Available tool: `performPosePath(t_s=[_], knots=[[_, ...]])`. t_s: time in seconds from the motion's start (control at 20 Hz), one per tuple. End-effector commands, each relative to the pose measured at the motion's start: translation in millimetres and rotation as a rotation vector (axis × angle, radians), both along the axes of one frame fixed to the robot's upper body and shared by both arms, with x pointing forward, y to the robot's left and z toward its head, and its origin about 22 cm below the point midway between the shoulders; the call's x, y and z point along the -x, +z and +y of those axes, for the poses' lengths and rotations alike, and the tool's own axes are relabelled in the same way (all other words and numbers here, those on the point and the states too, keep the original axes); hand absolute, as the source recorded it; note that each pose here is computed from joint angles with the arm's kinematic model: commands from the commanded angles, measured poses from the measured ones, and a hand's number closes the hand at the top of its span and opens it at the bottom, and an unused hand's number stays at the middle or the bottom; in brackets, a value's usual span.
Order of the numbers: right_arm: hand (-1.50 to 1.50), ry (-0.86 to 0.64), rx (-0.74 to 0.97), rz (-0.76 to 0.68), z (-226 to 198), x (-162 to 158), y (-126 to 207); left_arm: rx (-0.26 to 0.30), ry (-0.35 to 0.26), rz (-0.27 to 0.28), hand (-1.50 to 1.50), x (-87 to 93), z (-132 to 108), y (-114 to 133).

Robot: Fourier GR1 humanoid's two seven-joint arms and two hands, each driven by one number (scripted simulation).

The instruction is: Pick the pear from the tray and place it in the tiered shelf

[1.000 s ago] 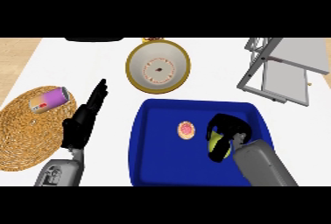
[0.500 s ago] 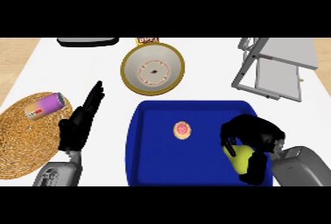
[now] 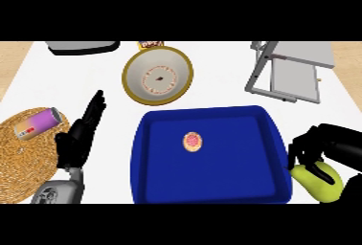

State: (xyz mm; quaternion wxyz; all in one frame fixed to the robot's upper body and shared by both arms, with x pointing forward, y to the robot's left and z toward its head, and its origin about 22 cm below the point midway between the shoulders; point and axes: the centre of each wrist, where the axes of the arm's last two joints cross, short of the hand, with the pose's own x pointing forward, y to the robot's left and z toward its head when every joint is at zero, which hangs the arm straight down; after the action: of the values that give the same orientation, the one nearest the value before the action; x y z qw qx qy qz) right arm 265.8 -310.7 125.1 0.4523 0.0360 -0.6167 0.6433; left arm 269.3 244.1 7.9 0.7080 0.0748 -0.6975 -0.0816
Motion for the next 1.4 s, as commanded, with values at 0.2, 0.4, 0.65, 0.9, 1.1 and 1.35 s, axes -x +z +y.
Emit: performPosePath(t_s=[0.2,0.4,0.65,0.9,1.1,1.35], knots=[[1.50,0.026,-0.341,-0.059,-112,18,44,-0.018,-0.006,-0.020,0.00,3.8,9,3],[1.50,-0.077,-0.410,-0.163,-165,30,75,-0.013,-0.019,-0.016,0.00,7.6,4,1],[1.50,-0.169,-0.473,-0.285,-210,43,111,-0.005,-0.076,-0.009,0.00,-0.9,-3,6],[1.50,-0.270,-0.543,-0.341,-237,53,136,-0.006,-0.087,-0.017,0.00,-9.7,-16,12],[1.50,-0.314,-0.538,-0.411,-247,55,160,0.015,-0.107,-0.026,0.00,-15.0,-31,18],[1.50,-0.370,-0.553,-0.412,-251,50,175,0.007,-0.131,-0.014,0.00,-10.7,-33,14]])
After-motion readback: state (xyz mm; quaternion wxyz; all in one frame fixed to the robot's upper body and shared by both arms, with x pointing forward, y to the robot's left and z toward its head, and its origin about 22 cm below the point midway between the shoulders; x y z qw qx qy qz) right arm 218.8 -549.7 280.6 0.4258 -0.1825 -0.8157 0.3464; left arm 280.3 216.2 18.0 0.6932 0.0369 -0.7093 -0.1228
